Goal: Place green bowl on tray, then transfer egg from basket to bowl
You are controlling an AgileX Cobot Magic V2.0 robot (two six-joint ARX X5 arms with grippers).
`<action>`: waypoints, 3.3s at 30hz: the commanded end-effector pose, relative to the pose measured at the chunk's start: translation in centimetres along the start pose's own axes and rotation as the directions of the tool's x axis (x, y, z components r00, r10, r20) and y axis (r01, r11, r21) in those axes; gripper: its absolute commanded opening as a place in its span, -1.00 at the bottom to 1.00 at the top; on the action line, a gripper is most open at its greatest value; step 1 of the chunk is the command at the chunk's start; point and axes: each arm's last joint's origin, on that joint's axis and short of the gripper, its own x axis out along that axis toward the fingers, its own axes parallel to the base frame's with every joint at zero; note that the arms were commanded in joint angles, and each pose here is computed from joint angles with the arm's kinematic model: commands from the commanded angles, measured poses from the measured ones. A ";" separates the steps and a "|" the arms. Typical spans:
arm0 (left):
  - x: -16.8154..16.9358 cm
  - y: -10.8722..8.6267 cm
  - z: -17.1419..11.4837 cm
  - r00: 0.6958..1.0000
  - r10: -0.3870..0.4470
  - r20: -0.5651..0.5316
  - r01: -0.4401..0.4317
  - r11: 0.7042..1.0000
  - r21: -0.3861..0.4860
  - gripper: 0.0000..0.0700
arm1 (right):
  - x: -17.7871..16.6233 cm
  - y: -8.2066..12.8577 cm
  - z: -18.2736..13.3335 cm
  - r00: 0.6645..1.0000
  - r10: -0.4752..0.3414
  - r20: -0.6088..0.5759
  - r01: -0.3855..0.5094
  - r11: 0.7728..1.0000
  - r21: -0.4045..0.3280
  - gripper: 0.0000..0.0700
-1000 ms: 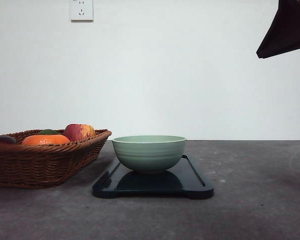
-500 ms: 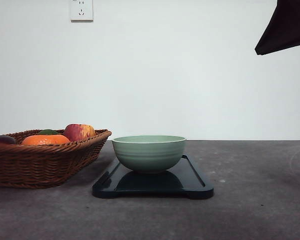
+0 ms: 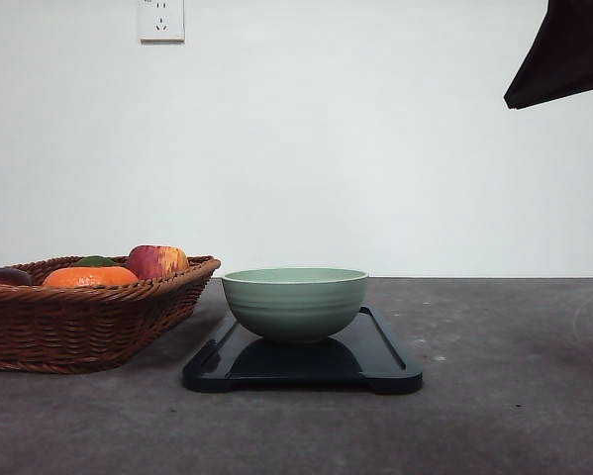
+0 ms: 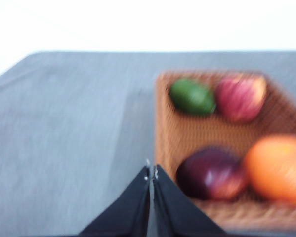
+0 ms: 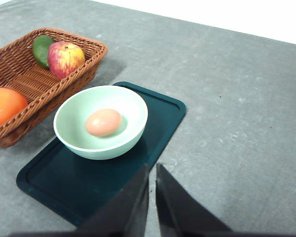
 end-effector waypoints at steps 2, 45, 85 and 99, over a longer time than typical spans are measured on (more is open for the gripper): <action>0.1 0.1 -0.6 1.000 -0.017 0.015 0.016 0.999 0.028 -1.00 | 0.0 0.2 0.2 1.000 0.007 0.011 -0.007 1.000 -0.008 -0.95; 0.7 0.4 -1.7 0.999 0.018 0.030 -0.019 1.000 0.012 -1.00 | -4.1 -5.7 -7.7 0.853 -0.445 0.271 0.459 0.888 0.014 -0.95; 0.7 0.4 -1.7 0.999 0.019 0.028 -0.019 1.000 0.012 -1.00 | -3.5 -6.8 -11.6 0.795 -0.521 0.312 0.514 0.851 0.110 -0.95; 0.7 0.4 -1.7 0.999 0.019 0.028 -0.019 1.000 0.012 -1.00 | -3.5 -6.8 -11.6 0.795 -0.521 0.312 0.514 0.851 0.110 -0.95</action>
